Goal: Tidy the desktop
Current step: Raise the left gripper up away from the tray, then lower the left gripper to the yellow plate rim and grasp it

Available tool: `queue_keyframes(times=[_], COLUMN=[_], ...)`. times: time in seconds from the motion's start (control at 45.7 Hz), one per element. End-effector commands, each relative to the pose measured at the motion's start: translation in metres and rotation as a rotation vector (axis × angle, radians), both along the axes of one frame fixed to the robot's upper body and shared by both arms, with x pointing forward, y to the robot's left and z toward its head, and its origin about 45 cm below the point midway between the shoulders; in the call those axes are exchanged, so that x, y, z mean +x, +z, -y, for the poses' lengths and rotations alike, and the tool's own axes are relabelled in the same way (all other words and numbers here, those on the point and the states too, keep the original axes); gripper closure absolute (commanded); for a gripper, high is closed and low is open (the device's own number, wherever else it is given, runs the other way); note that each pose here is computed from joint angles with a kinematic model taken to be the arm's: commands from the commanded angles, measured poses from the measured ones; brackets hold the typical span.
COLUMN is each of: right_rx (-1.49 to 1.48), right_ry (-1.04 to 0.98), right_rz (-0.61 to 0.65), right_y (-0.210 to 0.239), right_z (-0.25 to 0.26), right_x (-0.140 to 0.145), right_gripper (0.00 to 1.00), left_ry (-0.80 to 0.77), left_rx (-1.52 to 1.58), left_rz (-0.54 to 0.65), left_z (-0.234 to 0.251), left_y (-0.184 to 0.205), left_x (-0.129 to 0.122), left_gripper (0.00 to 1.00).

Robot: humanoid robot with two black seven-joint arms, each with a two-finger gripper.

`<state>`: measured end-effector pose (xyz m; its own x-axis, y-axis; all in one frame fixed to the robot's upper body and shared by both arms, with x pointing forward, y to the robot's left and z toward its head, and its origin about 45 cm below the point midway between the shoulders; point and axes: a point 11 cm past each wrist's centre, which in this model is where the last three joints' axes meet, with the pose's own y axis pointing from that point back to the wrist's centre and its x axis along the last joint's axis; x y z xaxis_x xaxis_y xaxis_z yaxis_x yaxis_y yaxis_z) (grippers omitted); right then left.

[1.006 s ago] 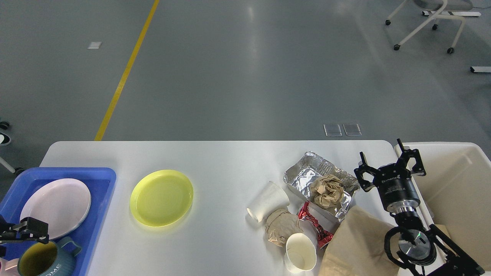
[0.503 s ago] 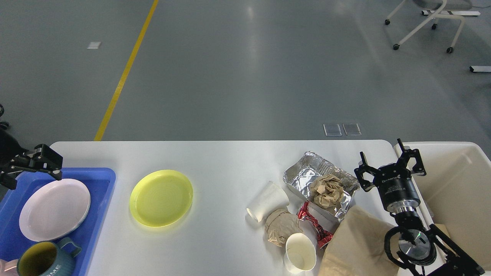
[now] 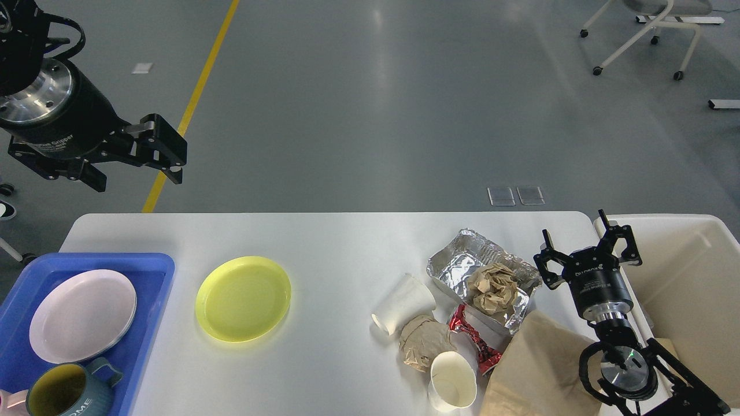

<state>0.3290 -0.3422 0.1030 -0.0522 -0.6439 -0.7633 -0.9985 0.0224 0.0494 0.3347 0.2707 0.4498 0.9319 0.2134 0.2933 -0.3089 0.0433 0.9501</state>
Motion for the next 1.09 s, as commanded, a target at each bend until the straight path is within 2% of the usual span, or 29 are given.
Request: queue_keyframes(times=[0.0,0.109,0.59,0.831,1.072], right_rx=[-0.001,-0.001,0.001,0.001,0.001], right_ry=[0.001,0.000,0.000,0.000,0.000], right_rz=[0.001,-0.001,0.000,0.000,0.000], right_y=[0.000,0.000,0.000,0.000,0.000], right_z=[0.000,0.000,0.000,0.000,0.000], right_x=[0.000,0.000,0.000,0.000,0.000], right_gripper=[0.00,0.00,0.00,0.00,0.00], left_ry=[-0.015,-0.011,0.008,0.023,0.122], left_rx=[-0.030,-0.047,-0.039,-0.037,-0.070], left_rz=[-0.004,-0.018,-0.073,-0.143,-0.179], left_z=[0.022,0.030,0.024,0.018,-0.005], left_y=[0.010,0.008,-0.018,-0.063,-0.144], left_x=[-0.021,-0.027,-0.017,-0.002,0.020], left_gripper=[0.04,0.04,0.04,0.04,0.04])
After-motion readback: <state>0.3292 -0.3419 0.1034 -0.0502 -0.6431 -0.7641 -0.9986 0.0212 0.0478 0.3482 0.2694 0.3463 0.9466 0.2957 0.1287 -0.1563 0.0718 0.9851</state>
